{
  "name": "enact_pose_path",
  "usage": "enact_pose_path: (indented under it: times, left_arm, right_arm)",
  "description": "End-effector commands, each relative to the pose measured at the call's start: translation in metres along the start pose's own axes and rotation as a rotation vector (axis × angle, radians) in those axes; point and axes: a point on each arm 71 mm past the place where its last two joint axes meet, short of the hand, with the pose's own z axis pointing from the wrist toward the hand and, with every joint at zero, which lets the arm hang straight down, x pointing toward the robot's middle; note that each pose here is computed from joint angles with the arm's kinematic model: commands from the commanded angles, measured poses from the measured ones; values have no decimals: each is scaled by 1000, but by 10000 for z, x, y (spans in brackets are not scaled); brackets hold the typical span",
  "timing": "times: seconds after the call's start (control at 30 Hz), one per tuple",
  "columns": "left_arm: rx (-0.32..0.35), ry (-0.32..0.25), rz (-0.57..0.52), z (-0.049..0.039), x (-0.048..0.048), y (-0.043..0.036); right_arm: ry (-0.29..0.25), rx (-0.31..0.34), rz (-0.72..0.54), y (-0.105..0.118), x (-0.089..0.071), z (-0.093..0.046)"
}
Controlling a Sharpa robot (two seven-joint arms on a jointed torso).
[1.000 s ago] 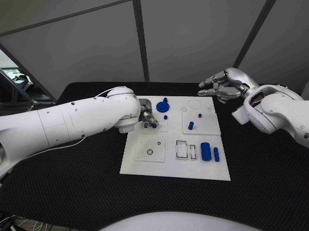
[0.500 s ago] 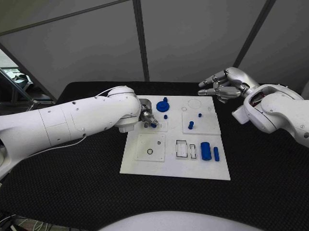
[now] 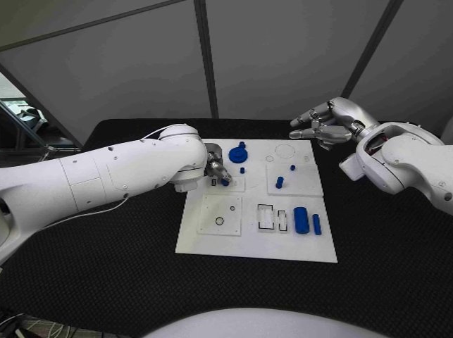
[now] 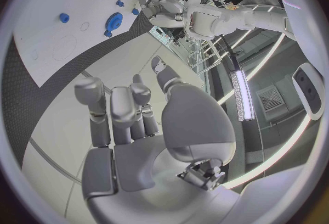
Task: Assemble the parts on the task board
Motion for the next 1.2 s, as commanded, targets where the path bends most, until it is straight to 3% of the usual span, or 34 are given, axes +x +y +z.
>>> enact_pose_path:
  times: [0.03,0.93,1.2]
  left_arm:
    - [-8,19,17,12,35,-5]
    - [-20,-6,-5,35,3,29]
    - [-11,-17,-17,-4,-18,49]
  right_arm:
    - [6,-12,0,21,1,7]
    - [10,-9,0,14,-2,4]
    - [8,-8,-1,7,-11,-4]
